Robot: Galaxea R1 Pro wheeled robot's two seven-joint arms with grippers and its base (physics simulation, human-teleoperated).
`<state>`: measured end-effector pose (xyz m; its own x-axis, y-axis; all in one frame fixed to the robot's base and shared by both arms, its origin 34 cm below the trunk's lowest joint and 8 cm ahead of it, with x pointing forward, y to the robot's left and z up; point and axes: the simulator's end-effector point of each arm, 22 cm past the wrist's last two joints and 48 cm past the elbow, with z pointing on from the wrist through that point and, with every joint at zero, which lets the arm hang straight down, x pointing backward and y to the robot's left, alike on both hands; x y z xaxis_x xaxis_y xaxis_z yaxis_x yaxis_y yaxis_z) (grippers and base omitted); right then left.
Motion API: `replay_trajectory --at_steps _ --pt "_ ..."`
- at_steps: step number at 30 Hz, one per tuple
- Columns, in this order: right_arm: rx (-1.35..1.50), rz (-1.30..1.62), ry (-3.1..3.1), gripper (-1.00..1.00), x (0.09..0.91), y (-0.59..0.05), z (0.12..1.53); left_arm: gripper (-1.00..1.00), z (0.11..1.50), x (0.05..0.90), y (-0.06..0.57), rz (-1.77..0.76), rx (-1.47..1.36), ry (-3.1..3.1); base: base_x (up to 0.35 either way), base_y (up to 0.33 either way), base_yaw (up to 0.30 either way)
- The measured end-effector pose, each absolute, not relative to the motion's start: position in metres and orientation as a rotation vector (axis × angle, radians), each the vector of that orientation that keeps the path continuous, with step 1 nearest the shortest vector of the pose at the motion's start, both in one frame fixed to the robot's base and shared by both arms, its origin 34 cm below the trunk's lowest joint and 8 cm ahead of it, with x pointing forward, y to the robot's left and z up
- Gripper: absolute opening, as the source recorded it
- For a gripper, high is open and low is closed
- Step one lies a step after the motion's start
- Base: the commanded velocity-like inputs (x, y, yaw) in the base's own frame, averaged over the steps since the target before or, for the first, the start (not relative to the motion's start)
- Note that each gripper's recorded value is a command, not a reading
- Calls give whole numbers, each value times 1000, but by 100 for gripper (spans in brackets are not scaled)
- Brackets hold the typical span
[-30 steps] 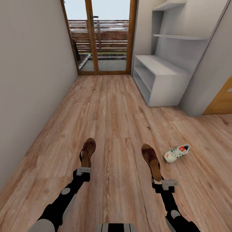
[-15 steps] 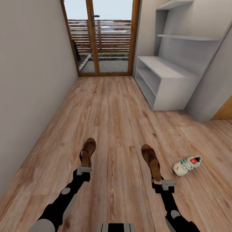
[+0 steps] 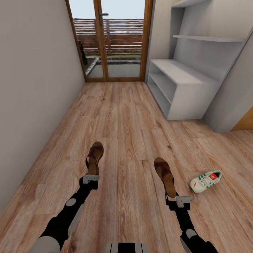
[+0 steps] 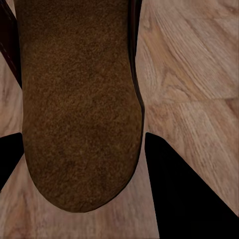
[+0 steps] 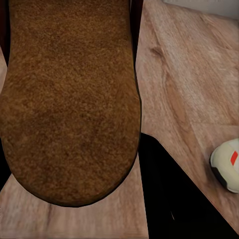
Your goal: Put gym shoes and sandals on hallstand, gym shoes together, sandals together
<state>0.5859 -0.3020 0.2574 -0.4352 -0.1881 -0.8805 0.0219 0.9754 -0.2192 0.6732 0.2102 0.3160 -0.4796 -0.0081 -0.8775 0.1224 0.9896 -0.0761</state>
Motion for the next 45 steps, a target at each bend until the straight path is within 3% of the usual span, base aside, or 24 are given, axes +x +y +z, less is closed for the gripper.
replay_trajectory --at_steps 26,45 --pt "-124 -236 2054 -100 574 -302 232 -100 294 669 210 -157 77 2094 9 0 0" --pt "-121 -236 2039 -100 578 -302 240 -100 302 672 210 -157 79 2081 309 75 0"
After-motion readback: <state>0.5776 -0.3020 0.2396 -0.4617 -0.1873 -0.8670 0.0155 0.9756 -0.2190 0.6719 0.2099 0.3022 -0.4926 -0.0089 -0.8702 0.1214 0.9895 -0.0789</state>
